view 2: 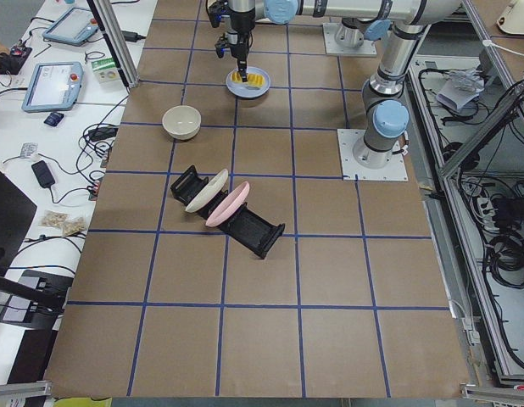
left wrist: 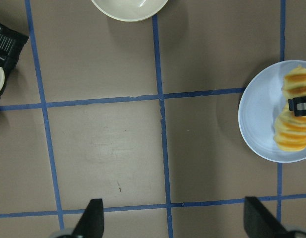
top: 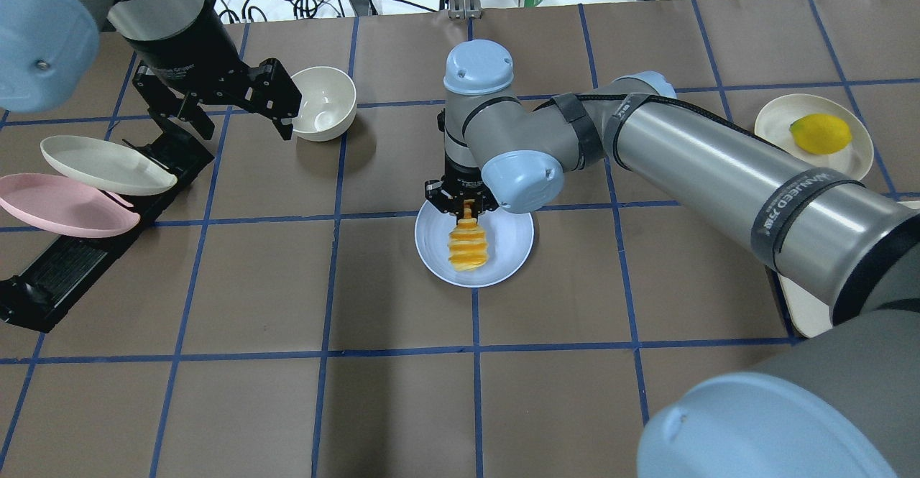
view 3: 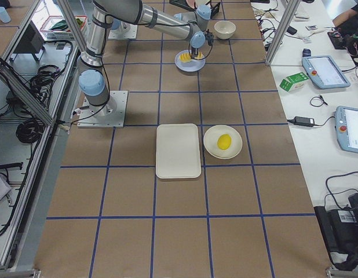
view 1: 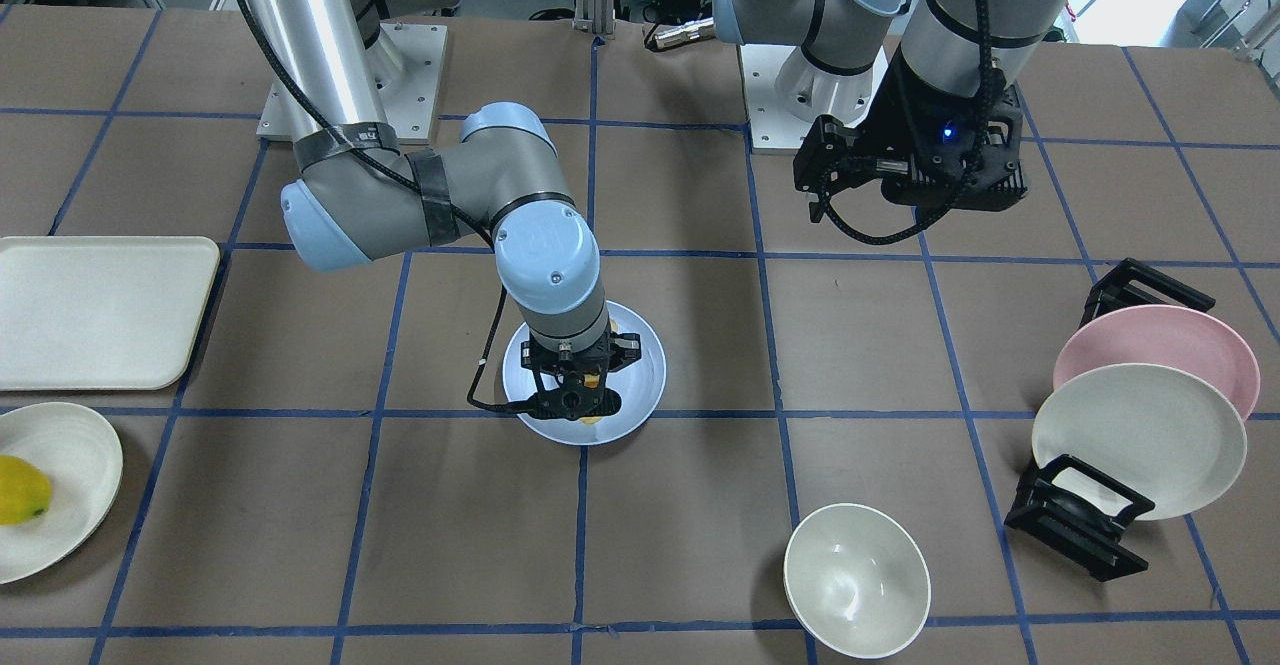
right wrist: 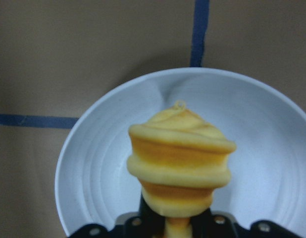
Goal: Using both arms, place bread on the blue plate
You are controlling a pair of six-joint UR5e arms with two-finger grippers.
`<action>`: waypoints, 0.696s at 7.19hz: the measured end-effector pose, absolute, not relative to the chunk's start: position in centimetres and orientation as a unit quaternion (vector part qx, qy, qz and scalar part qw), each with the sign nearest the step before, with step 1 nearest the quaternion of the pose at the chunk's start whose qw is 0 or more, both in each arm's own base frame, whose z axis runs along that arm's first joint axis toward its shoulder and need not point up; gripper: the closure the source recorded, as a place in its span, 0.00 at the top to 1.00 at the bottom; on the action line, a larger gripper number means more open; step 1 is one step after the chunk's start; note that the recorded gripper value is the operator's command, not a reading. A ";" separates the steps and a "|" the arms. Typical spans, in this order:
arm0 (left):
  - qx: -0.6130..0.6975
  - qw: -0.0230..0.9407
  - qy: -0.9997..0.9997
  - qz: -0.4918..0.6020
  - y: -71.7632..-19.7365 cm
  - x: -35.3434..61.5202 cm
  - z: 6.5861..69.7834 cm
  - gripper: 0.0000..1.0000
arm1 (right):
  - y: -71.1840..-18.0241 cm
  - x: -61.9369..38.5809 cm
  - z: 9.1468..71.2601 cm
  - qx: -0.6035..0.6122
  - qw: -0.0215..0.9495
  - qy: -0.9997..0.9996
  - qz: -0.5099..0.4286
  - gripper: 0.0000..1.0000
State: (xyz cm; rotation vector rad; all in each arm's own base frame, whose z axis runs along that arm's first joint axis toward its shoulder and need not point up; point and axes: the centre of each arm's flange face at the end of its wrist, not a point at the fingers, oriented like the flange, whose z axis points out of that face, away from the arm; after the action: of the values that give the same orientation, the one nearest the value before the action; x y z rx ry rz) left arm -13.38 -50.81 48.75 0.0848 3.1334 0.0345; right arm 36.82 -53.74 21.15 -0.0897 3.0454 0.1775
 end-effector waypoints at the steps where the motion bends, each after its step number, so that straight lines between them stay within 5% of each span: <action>1: 0.026 0.003 1.000 0.011 -50.8 -13.4 48.7 1.00 | -53.6 37.0 21.1 -0.032 0.044 0.997 0.057 1.00; 5: 0.028 0.007 1.000 0.009 -50.6 -13.4 49.0 1.00 | -54.2 35.4 23.3 -0.029 0.020 0.999 0.036 1.00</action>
State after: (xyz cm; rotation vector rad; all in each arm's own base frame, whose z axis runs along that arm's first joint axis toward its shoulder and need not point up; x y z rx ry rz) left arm -13.35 -50.59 48.98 0.0867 3.1266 0.0268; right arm 35.41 -54.23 23.25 -0.0911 3.0980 0.1103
